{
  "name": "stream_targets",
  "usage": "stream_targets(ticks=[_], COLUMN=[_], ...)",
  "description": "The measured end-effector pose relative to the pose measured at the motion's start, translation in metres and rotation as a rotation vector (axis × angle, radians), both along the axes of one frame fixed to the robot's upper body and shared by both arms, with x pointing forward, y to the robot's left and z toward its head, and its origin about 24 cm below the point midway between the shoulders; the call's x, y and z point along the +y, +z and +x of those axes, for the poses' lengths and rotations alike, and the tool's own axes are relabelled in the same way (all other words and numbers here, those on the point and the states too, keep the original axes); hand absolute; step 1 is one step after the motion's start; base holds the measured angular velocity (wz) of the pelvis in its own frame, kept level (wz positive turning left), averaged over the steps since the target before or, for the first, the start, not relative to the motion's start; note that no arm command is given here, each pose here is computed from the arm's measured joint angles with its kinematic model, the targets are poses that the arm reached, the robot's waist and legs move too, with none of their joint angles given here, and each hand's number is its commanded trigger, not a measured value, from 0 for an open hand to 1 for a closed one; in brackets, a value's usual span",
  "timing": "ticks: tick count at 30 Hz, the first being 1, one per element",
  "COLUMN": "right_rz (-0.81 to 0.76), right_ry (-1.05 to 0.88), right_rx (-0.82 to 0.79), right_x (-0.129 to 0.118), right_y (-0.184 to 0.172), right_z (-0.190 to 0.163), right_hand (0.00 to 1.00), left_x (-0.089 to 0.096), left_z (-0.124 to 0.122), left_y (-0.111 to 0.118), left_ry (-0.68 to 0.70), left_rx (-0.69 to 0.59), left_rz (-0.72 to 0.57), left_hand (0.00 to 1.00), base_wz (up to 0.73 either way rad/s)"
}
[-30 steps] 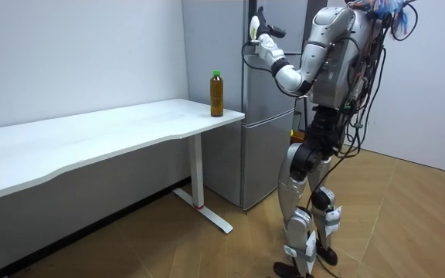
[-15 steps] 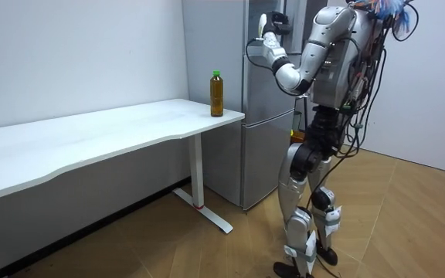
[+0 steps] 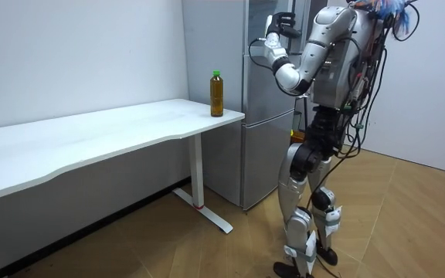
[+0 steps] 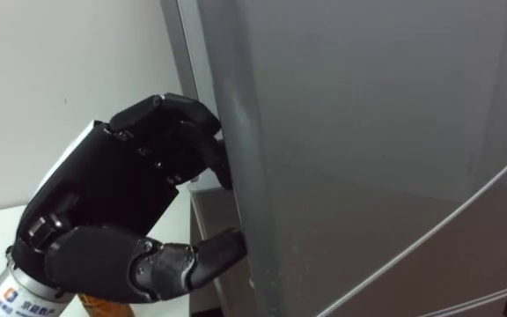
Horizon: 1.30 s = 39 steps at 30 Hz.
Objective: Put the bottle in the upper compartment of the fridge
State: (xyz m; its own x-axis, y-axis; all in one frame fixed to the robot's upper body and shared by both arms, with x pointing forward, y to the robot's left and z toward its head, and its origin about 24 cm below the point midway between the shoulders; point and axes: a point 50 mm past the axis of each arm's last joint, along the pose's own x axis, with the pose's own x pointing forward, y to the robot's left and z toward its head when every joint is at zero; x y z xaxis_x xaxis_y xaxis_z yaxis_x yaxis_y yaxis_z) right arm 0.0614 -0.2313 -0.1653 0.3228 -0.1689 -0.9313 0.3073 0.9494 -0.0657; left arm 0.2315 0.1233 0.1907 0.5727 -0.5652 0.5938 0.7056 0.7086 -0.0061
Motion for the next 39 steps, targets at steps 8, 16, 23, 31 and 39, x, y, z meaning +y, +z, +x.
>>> stream_targets(ticks=[8, 16, 23, 31, 39], right_rz=[0.0, -0.008, -0.015, -0.021, 0.003], right_ry=[0.006, 0.018, 0.035, 0.039, 0.052], right_rx=[0.001, 0.004, 0.005, 0.014, 0.003], right_x=[0.001, 0.001, -0.001, -0.005, -0.006], right_y=[0.0, 0.0, 0.001, 0.002, 0.003], right_z=[0.0, 0.001, 0.003, 0.005, 0.008], right_hand=[0.0, 0.0, 0.0, 0.0, 0.0], left_x=[-0.001, -0.005, -0.009, -0.017, -0.025], left_z=[0.0, -0.001, -0.002, -0.005, -0.008], left_y=[0.0, -0.001, -0.002, -0.003, -0.005], left_ry=[-0.01, -0.025, -0.064, -0.134, -0.209], left_rx=[-0.002, 0.002, 0.015, 0.031, 0.029], left_rz=[0.003, 0.004, -0.016, -0.035, -0.027], left_hand=[0.0, 0.0, 0.0, 0.0, 0.0], base_wz=[0.0, -0.01, -0.01, -0.02, -0.07])
